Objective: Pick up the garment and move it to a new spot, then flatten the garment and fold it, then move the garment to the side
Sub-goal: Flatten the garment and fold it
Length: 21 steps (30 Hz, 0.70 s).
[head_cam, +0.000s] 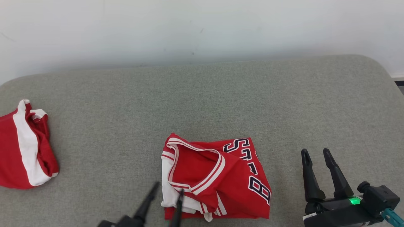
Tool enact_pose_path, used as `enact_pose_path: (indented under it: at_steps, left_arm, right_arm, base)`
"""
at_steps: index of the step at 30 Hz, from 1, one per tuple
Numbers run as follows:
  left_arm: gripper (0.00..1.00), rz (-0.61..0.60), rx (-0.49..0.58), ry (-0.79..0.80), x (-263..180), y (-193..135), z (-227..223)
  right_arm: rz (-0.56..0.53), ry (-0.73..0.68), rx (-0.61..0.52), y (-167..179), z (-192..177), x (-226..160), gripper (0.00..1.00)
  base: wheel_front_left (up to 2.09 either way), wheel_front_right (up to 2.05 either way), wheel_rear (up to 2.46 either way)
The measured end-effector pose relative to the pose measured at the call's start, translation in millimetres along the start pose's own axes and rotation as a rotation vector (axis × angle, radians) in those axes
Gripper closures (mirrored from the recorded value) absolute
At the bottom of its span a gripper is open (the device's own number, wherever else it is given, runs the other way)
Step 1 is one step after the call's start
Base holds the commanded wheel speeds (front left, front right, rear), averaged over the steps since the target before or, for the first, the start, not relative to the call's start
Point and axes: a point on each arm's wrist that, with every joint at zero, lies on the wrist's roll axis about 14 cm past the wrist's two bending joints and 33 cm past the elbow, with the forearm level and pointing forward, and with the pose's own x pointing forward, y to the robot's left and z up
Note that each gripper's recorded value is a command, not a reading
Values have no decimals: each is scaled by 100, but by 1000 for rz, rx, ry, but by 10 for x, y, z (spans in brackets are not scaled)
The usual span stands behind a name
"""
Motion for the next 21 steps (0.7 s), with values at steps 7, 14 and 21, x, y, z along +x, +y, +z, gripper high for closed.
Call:
enact_pose_path:
  at_steps: [7, 14, 21]
  left_arm:
    - [0, -137, -82, 101, -107, -516, -295]
    - [0, -182, -113, 176, -98, -664, -510]
    - [0, -197, -158, 179, 27, -728, -524]
  right_arm:
    - [-35, 0, 3, -92, -7, -29, 0]
    - [-64, -2, 8, -155, -8, -77, 0]
    - [-84, -6, 4, -222, 7, -83, 0]
  base:
    - [0, 0, 0]
    - [0, 0, 0]
    - [0, 0, 0]
